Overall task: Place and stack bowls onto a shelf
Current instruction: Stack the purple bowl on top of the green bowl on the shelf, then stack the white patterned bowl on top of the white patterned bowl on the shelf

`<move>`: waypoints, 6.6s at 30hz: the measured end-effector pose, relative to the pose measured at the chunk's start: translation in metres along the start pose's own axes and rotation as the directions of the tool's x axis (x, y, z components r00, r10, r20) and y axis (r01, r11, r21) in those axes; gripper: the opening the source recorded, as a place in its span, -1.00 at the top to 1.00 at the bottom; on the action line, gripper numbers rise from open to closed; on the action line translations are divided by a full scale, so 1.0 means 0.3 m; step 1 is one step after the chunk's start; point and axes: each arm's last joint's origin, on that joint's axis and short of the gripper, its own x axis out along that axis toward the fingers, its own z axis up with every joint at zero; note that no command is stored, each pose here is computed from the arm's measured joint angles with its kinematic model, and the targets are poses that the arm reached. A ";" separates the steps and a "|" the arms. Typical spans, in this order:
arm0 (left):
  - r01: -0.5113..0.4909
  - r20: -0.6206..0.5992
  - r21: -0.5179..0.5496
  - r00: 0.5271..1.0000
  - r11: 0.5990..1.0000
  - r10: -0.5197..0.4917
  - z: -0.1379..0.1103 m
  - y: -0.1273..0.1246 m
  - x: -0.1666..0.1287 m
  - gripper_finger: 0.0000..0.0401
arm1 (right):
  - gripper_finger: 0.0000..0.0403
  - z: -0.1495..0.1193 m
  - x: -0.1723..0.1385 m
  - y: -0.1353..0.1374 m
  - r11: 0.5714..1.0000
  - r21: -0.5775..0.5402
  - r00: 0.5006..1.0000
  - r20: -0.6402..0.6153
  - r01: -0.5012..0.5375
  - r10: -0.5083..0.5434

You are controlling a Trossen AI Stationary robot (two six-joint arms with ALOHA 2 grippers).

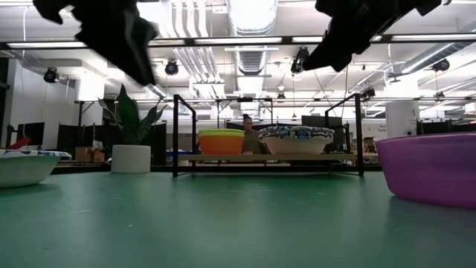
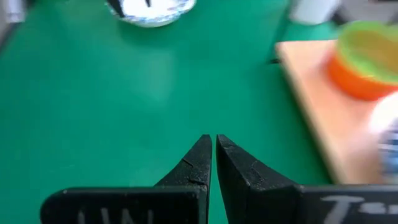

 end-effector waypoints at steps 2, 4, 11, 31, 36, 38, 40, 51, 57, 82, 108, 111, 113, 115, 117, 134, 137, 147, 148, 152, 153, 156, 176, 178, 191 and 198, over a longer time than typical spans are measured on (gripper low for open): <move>0.015 0.100 0.066 0.995 0.998 -0.022 0.016 -0.012 -0.003 0.20 | 0.94 0.010 0.019 0.019 0.998 0.021 0.998 -0.022 -0.063 0.064; 0.015 0.162 0.104 0.986 0.995 -0.032 0.014 -0.008 -0.010 0.20 | 0.94 0.026 0.032 0.039 0.993 0.051 0.993 -0.049 -0.107 0.109; -0.089 0.254 0.027 0.964 0.996 0.079 -0.053 0.047 -0.039 0.20 | 0.94 0.078 0.077 0.114 0.989 0.099 0.943 -0.303 -0.112 0.137; -0.034 0.319 -0.111 0.945 0.993 0.068 -0.127 0.104 -0.104 0.20 | 0.19 0.050 0.263 0.241 0.991 0.117 0.619 -0.774 -0.068 0.134; -0.034 0.315 -0.110 0.947 0.993 0.068 -0.128 0.104 -0.103 0.20 | 0.06 0.012 0.271 0.318 0.980 0.102 0.564 -0.806 -0.169 0.181; -0.033 0.314 -0.114 0.947 0.993 0.068 -0.128 0.104 -0.102 0.20 | 0.07 0.000 0.276 0.338 0.982 0.086 0.560 -0.812 -0.166 0.166; -0.033 0.311 -0.117 0.948 0.993 0.068 -0.128 0.103 -0.100 0.20 | 0.11 -0.012 0.281 0.346 0.990 0.053 0.565 -0.816 -0.132 0.119; -0.030 0.302 -0.111 0.951 0.993 0.062 -0.132 0.096 -0.098 0.20 | 0.17 -0.088 0.369 0.355 0.992 -0.021 0.522 -0.852 -0.124 0.048; -0.028 0.303 -0.111 0.951 0.993 0.060 -0.133 0.094 -0.099 0.20 | 0.53 -0.102 0.386 0.352 0.991 -0.003 0.498 -0.864 -0.134 0.065; -0.014 0.274 -0.091 0.961 0.996 0.039 -0.170 0.084 -0.130 0.20 | 0.96 0.319 0.234 0.021 0.972 0.092 0.805 -0.548 -0.214 0.229; 0.000 0.313 -0.091 0.949 0.996 0.029 -0.161 0.077 -0.125 0.20 | 0.57 -0.016 0.289 0.366 0.983 0.096 0.752 -0.633 -0.159 0.184; -0.004 0.306 -0.086 0.952 0.996 0.031 -0.161 0.073 -0.119 0.20 | 0.32 -0.016 0.288 0.367 0.983 0.077 0.755 -0.631 -0.167 0.177; -0.008 0.301 -0.081 0.953 0.997 0.032 -0.161 0.070 -0.115 0.20 | 0.18 -0.018 0.288 0.366 0.984 0.063 0.757 -0.631 -0.167 0.169; -0.014 0.296 -0.067 0.955 0.998 0.033 -0.160 0.067 -0.109 0.20 | 0.06 -0.030 0.296 0.366 0.985 0.051 0.751 -0.641 -0.166 0.160; -0.018 0.291 -0.055 0.956 0.998 0.034 -0.160 0.064 -0.104 0.20 | 0.00 -0.054 0.313 0.364 0.988 0.034 0.743 -0.655 -0.153 0.138; -0.146 0.332 -0.057 0.930 0.988 0.156 -0.148 0.070 -0.103 0.20 | 0.96 0.050 0.362 0.282 0.976 0.143 0.715 -0.665 -0.162 0.216; -0.173 0.330 -0.059 0.926 0.983 0.183 -0.151 0.073 -0.103 0.20 | 0.96 0.165 0.344 0.205 0.976 0.180 0.754 -0.623 -0.119 0.207; -0.166 0.333 -0.045 0.927 0.985 0.171 -0.162 0.073 -0.122 0.20 | 0.96 0.443 0.250 -0.226 0.958 0.281 0.899 -0.432 0.057 0.073; -0.163 0.337 -0.046 0.926 0.986 0.169 -0.164 0.074 -0.127 0.20 | 0.96 0.449 0.241 -0.282 0.946 0.310 0.905 -0.422 0.093 0.049; -0.144 0.357 -0.053 0.921 0.988 0.154 -0.170 0.077 -0.150 0.20 | 0.96 0.447 0.218 -0.501 0.879 0.421 0.925 -0.374 0.226 -0.059; -0.139 0.363 -0.057 0.920 0.989 0.150 -0.171 0.078 -0.155 0.20 | 0.96 0.443 0.216 -0.549 0.860 0.445 0.929 -0.359 0.250 -0.085; -0.128 0.365 -0.070 0.920 0.989 0.145 -0.177 0.081 -0.165 0.20 | 0.96 0.435 0.219 -0.669 0.813 0.500 0.938 -0.310 0.298 -0.153; -0.128 0.340 -0.085 0.928 0.988 0.150 -0.190 0.086 -0.166 0.20 | 0.85 0.395 0.450 -0.905 0.803 0.483 0.923 -0.328 0.348 -0.203; -0.128 0.340 -0.085 0.928 0.988 0.150 -0.190 0.086 -0.166 0.20 | 0.76 0.389 0.456 -0.914 0.794 0.493 0.920 -0.337 0.355 -0.201; -0.129 0.339 -0.085 0.929 0.988 0.150 -0.190 0.086 -0.166 0.20 | 0.37 0.429 0.390 -0.914 0.796 0.489 0.924 -0.312 0.356 -0.222; -0.121 0.339 -0.101 0.929 0.987 0.149 -0.190 0.086 -0.166 0.20 | 0.54 0.449 0.362 -0.839 0.869 0.381 0.920 -0.347 0.317 -0.183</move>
